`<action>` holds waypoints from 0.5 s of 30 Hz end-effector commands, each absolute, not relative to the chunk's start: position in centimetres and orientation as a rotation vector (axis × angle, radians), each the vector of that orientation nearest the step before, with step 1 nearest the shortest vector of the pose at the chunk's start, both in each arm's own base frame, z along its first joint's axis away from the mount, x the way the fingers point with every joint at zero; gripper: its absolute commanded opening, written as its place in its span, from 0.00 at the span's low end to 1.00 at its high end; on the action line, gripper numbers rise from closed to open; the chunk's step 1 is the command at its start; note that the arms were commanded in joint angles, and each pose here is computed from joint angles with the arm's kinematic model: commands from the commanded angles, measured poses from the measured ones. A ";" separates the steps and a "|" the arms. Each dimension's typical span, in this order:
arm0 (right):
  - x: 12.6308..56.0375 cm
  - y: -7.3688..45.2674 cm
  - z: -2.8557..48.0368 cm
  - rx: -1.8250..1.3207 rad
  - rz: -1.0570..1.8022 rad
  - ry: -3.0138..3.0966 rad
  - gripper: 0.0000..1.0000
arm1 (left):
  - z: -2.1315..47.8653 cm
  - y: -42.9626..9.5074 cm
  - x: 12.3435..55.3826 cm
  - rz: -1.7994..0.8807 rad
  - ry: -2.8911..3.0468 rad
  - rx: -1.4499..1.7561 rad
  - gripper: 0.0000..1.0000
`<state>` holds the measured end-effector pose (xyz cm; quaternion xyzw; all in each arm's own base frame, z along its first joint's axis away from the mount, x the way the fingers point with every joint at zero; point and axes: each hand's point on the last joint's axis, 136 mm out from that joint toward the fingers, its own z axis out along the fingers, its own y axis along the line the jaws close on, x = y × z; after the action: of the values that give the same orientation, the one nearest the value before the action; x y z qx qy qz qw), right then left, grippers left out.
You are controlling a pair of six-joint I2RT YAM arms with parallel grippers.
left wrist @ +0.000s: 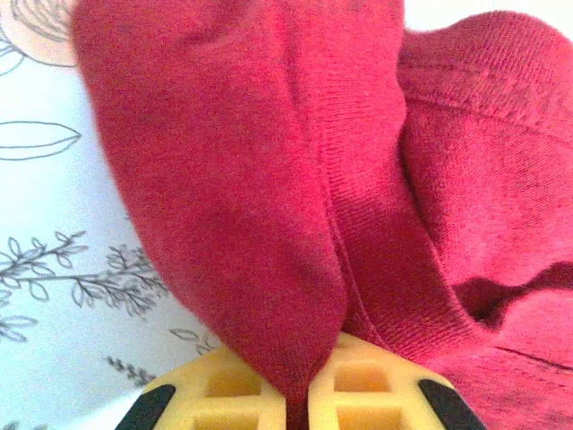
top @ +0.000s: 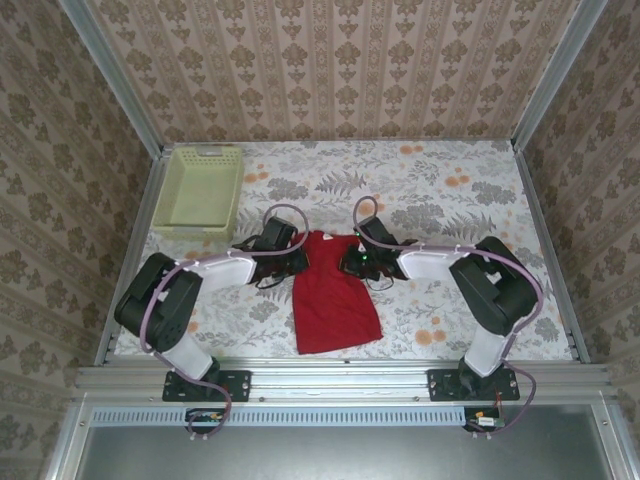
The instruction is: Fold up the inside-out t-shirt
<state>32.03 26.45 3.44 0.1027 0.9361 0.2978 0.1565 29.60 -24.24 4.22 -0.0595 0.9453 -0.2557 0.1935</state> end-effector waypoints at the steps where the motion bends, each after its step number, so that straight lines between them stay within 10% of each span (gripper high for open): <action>1: 33.4 26.7 9.2 0.282 1.038 2.521 0.00 | 7.8 -25.0 30.4 -0.818 2.553 -0.116 0.01; 15: 35.0 23.6 17.9 0.295 1.170 2.284 0.00 | 16.9 -22.5 33.2 -0.878 2.343 -0.119 0.00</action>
<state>34.57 23.71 14.91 0.1217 0.8656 0.4153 0.2520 32.31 -22.47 13.47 -0.0682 0.9013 -0.3230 0.2804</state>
